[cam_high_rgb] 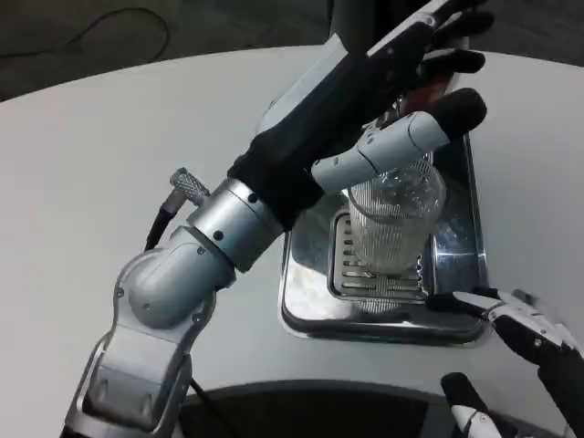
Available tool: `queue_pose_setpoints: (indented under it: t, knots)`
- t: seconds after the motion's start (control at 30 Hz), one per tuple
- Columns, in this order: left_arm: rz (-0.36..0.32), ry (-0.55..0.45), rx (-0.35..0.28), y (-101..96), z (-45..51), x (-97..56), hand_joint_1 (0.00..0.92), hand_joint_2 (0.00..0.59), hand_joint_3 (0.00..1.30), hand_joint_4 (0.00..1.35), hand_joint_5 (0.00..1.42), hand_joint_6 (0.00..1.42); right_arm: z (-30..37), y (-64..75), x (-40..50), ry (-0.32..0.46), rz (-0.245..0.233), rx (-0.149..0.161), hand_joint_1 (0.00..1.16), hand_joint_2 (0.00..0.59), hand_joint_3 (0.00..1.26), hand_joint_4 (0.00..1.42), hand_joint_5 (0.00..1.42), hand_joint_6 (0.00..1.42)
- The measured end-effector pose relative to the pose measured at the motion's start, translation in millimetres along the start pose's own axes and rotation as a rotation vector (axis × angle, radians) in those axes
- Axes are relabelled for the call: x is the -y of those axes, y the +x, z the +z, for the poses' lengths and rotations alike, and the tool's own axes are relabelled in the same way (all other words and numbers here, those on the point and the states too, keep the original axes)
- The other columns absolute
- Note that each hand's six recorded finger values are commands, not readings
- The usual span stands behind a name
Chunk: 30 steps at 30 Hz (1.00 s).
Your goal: Grasp the cup under the faucet to collect the drink, then remove the cup.
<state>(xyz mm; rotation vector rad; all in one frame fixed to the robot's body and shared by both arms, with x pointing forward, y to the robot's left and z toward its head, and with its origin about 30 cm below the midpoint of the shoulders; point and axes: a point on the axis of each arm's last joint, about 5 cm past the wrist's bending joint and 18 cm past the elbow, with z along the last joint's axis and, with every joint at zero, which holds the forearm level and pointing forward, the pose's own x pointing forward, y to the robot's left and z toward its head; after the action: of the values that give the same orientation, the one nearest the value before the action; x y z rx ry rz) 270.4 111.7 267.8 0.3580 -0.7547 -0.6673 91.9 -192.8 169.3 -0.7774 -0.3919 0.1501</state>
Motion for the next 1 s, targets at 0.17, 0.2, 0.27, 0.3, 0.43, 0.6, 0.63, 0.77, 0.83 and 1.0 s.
queue_pose_setpoints:
  t: [0.17, 0.2, 0.27, 0.3, 0.43, 0.6, 0.63, 0.77, 0.83, 1.0]
  knots:
    - [0.003, -0.005, 0.001, -0.2, -0.3, -0.5, 0.132, 0.094, 0.18, 0.15, 0.25, 0.14, 0.2, 0.0, -0.6, 0.004, -0.003, -0.001, 0.61, 0.479, 0.29, 0.23, 0.12, 0.02]
    - [0.004, -0.005, 0.001, -0.3, -0.3, -0.6, 0.130, 0.094, 0.19, 0.15, 0.25, 0.14, 0.2, -0.1, -0.7, 0.006, -0.004, -0.002, 0.61, 0.479, 0.29, 0.23, 0.12, 0.02]
    - [0.006, 0.000, 0.001, -0.6, -0.2, -1.1, 0.125, 0.096, 0.21, 0.18, 0.26, 0.15, 0.3, -0.3, -0.9, 0.008, -0.006, -0.004, 0.61, 0.479, 0.29, 0.23, 0.12, 0.02]
    - [0.006, 0.005, 0.001, -0.9, -0.1, -1.5, 0.125, 0.096, 0.21, 0.18, 0.26, 0.15, 0.3, -0.3, -1.0, 0.008, -0.006, -0.004, 0.61, 0.479, 0.29, 0.23, 0.12, 0.02]
    - [0.003, 0.055, 0.002, -2.3, 0.8, -3.7, 0.112, 0.100, 0.22, 0.20, 0.27, 0.16, 0.3, -0.3, -1.0, 0.009, -0.007, -0.004, 0.61, 0.479, 0.29, 0.23, 0.13, 0.02]
    - [-0.004, 0.091, 0.007, -3.7, 0.7, -5.5, 0.109, 0.101, 0.23, 0.21, 0.28, 0.16, 0.3, -0.3, -1.1, 0.009, -0.007, -0.004, 0.61, 0.479, 0.29, 0.23, 0.13, 0.02]
    - [-0.006, 0.103, 0.008, -4.0, 0.7, -5.8, 0.107, 0.102, 0.23, 0.21, 0.28, 0.16, 0.3, -0.3, -1.1, 0.009, -0.008, -0.004, 0.61, 0.479, 0.29, 0.23, 0.13, 0.02]
    - [-0.013, 0.132, 0.012, -5.2, 0.1, -7.1, 0.102, 0.103, 0.23, 0.21, 0.28, 0.16, 0.4, -0.2, -1.1, 0.010, -0.008, -0.004, 0.61, 0.479, 0.29, 0.23, 0.13, 0.02]
    - [-0.018, 0.146, 0.014, -6.1, -0.2, -8.2, 0.097, 0.104, 0.23, 0.20, 0.27, 0.14, 0.4, -0.1, -1.1, 0.010, -0.009, -0.003, 0.61, 0.479, 0.29, 0.23, 0.13, 0.02]
    - [-0.035, 0.181, 0.022, -8.4, -1.6, -10.6, 0.088, 0.102, 0.23, 0.20, 0.25, 0.11, 0.6, 0.9, -1.3, 0.011, -0.011, 0.002, 0.61, 0.479, 0.29, 0.23, 0.13, 0.02]
